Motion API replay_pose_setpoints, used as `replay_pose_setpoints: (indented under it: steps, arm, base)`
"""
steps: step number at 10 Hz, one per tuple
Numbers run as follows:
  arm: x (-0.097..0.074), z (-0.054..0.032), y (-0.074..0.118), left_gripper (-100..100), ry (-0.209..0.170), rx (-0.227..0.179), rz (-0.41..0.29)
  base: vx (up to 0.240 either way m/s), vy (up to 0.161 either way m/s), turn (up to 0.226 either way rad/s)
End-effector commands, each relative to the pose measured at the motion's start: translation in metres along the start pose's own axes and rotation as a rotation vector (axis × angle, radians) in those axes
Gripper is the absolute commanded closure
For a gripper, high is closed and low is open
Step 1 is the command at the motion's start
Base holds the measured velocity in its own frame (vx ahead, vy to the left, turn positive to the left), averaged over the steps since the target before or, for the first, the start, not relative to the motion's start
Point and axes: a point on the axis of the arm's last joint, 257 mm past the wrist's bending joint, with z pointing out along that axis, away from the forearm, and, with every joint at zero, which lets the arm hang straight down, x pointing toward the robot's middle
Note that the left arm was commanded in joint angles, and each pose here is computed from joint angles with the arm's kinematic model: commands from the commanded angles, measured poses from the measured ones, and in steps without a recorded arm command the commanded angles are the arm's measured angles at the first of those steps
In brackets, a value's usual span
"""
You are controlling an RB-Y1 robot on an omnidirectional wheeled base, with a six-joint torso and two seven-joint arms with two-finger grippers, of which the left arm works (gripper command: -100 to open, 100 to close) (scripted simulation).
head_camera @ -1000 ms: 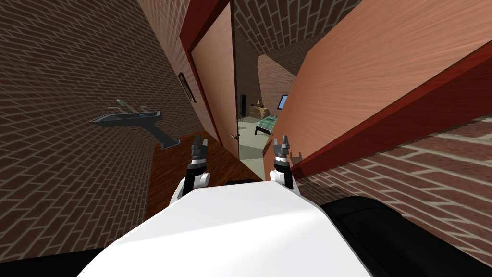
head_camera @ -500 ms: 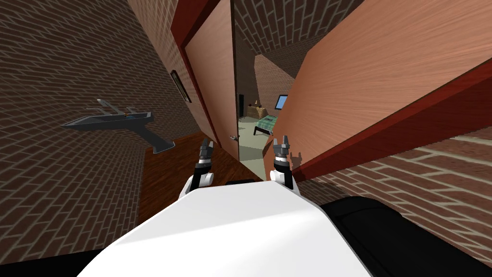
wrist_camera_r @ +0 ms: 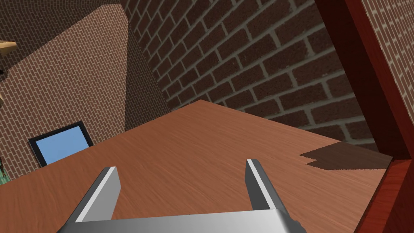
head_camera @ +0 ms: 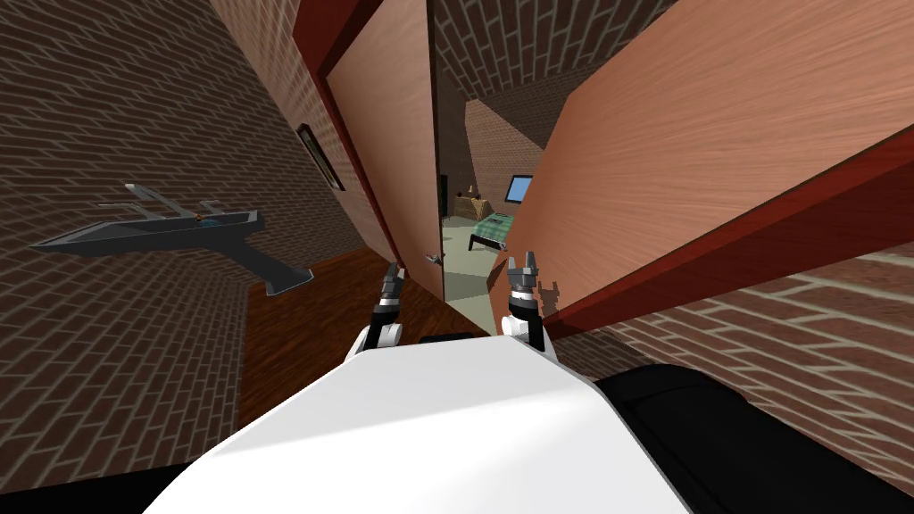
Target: Push the door open
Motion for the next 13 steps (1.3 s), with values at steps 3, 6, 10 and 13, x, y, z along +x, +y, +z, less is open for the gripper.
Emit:
replay_pose_setpoints:
  steps: [3, 6, 10, 13]
  arm:
    - [0.024, -0.0071, 0.032, -100, 0.039, -0.053, -0.039]
    - [0.037, -0.0157, 0.054, -100, 0.063, -0.095, -0.059]
    - [0.064, -0.0328, 0.09, -100, 0.108, -0.164, -0.098]
    - [0.083, -0.0463, 0.112, -100, 0.142, -0.21, -0.124]
  base:
    - [0.086, 0.115, -0.114]
    - [0.063, 0.092, -0.092]
    - [0.061, 0.082, -0.102]
    - [0.076, 0.123, -0.114]
